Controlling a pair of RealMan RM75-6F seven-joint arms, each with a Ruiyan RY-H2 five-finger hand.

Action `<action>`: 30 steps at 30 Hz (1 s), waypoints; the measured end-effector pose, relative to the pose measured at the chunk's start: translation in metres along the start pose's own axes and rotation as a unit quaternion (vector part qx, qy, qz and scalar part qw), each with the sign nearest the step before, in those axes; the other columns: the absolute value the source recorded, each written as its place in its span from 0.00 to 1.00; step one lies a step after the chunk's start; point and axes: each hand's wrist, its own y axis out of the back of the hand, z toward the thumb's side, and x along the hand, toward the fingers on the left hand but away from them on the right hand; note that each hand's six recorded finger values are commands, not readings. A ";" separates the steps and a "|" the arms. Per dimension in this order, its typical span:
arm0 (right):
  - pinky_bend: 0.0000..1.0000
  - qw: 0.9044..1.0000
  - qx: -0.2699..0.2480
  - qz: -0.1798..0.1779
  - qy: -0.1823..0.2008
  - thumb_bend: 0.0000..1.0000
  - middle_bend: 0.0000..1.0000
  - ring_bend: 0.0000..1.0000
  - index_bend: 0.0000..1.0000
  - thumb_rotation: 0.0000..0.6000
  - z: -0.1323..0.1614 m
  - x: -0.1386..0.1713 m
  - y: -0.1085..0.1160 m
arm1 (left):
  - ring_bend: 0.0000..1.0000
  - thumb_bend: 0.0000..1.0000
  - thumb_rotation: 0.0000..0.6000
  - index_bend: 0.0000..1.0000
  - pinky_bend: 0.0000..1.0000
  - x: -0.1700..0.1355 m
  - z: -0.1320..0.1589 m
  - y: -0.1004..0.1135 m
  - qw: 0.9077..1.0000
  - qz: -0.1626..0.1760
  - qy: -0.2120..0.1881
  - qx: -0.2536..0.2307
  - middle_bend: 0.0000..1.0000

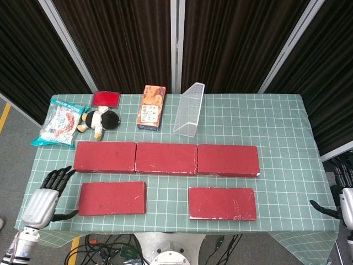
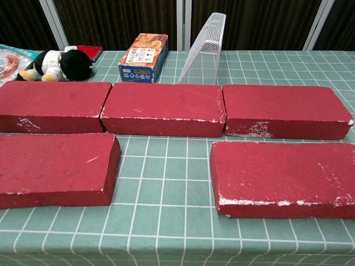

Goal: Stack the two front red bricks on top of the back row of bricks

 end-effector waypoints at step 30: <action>0.00 1.000 -0.001 0.006 -0.008 0.00 0.00 0.00 0.00 1.00 -0.007 -0.007 -0.004 | 0.00 0.00 1.00 0.03 0.00 0.061 0.122 -0.080 0.991 -0.126 -0.036 0.028 0.00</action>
